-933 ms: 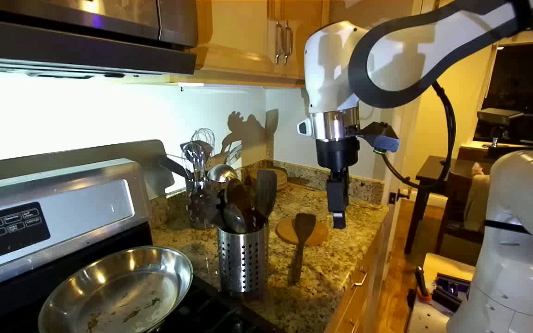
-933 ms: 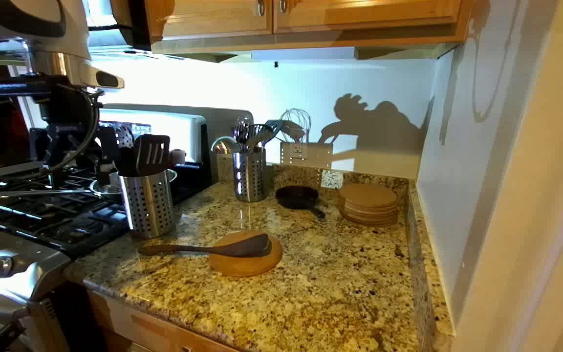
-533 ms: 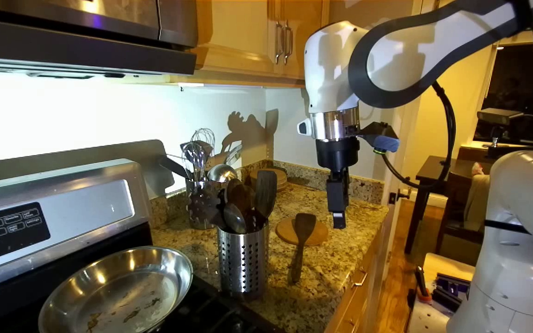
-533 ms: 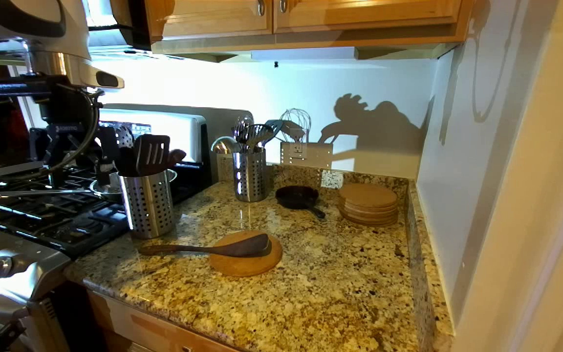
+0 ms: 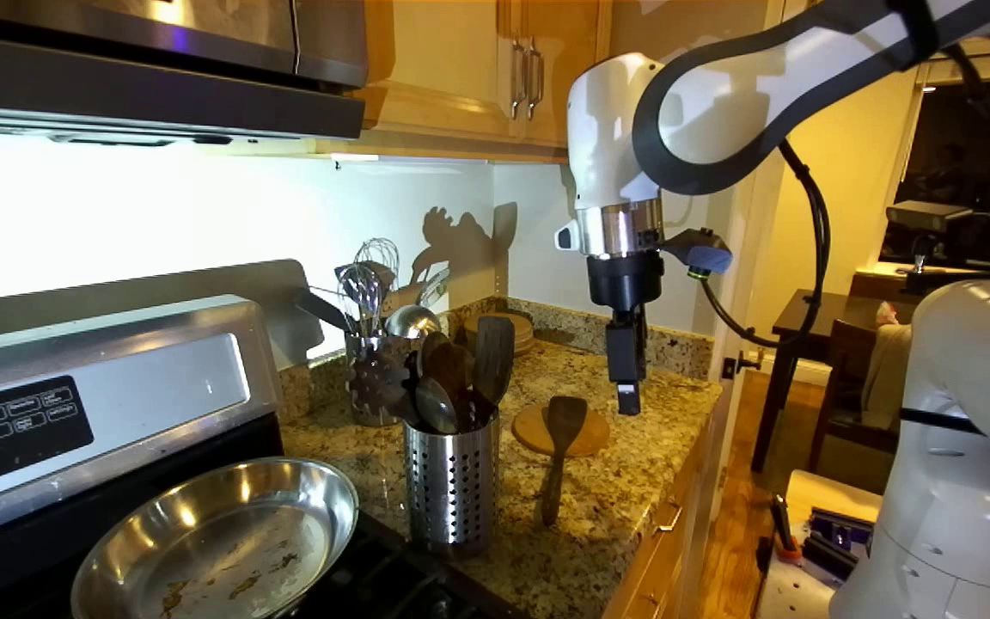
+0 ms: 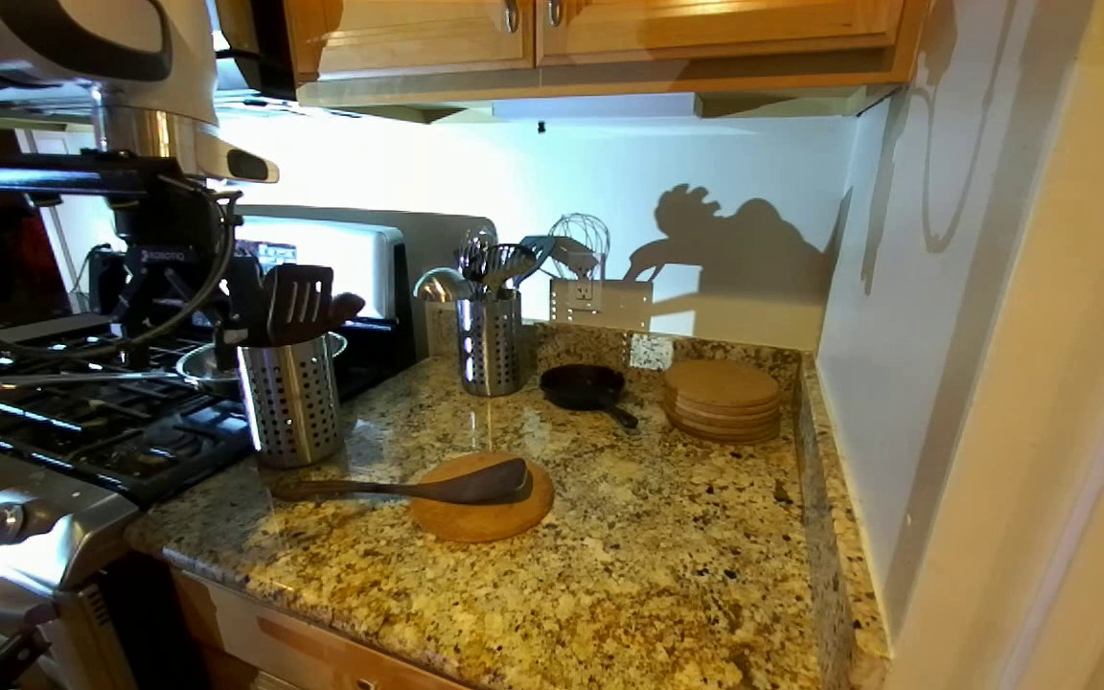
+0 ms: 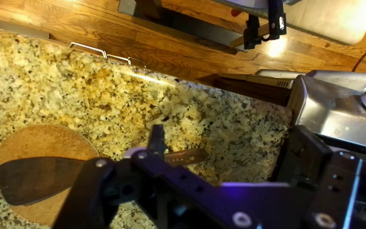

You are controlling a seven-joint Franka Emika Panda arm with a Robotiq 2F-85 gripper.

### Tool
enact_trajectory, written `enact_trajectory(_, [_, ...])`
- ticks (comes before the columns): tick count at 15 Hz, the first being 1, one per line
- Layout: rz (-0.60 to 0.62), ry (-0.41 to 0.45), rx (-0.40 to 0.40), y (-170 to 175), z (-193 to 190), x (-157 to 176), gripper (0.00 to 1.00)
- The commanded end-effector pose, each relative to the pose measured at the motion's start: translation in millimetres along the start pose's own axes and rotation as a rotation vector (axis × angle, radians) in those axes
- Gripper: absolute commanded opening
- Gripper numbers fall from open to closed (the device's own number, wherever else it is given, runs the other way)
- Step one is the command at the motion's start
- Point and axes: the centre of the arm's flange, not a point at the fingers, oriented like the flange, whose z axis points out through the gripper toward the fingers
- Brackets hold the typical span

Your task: Take the spatula from the counter and put it in the utensil holder

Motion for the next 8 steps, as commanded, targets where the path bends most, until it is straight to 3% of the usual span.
enact_trajectory(1, [-0.017,0.012,0.069,47,1,11,1.00])
enact_trajectory(4, [-0.054,0.046,0.108,88,3,14,1.00])
enact_trajectory(8, [-0.077,0.099,0.077,135,7,20,1.00])
